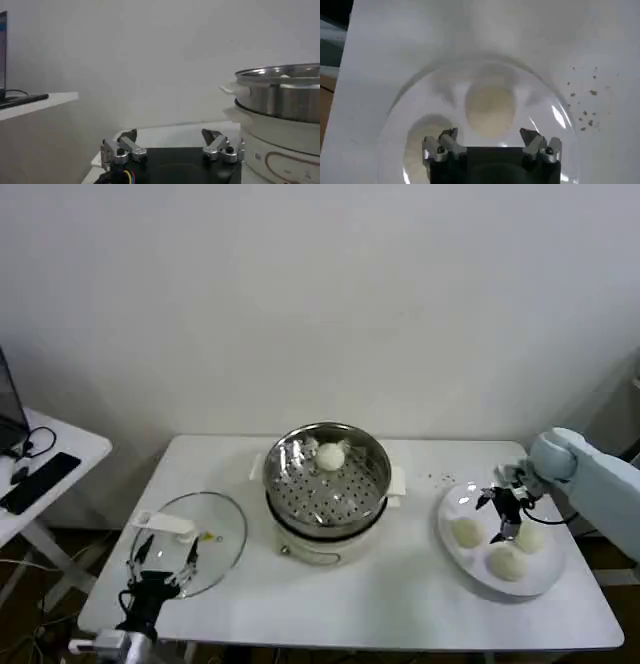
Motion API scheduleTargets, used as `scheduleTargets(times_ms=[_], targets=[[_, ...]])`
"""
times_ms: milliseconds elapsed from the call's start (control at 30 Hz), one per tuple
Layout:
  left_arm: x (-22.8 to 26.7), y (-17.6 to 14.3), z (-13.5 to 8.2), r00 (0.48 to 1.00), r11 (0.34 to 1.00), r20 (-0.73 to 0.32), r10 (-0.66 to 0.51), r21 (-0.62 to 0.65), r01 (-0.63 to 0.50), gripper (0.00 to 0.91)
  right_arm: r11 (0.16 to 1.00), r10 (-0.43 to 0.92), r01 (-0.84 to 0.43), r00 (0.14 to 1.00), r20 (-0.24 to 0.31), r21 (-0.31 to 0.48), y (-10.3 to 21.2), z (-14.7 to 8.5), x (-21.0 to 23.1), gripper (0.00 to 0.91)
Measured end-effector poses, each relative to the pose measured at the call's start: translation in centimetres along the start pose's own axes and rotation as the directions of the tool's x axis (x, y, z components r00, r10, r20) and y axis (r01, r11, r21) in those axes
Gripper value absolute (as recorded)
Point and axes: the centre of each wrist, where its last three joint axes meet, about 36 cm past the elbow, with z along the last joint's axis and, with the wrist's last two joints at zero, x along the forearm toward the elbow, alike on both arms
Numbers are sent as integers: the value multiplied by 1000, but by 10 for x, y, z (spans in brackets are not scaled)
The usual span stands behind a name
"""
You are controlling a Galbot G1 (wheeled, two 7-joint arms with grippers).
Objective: Take steamed baozi put them in steamer then cover it.
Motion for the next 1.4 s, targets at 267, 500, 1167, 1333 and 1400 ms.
scheduleTargets(times_ms=[267, 500, 1167, 1333, 1400], targets=[[0, 0, 1, 1000, 1000, -4, 1, -1, -1, 907, 1000, -8, 8, 1000, -3, 7, -7, -8, -13, 907], [0, 1, 2, 1000, 1000, -6, -2, -1, 2, 907, 1000, -17, 17, 1000, -8, 3, -8, -8, -19, 907], [1, 1, 4, 1000, 1000, -8, -3, -1, 3, 907, 1000, -5, 5, 1000, 4, -19, -13, -10, -12, 776], [0, 1, 5, 1000, 1000, -7, -5, 1, 5, 907, 998, 15, -13, 999, 32, -60, -19, -10, 11, 776], [0, 0, 5, 1000, 1000, -7, -3, 2, 3, 907, 997, 33, -29, 998, 46, -78, -25, -11, 27, 776]])
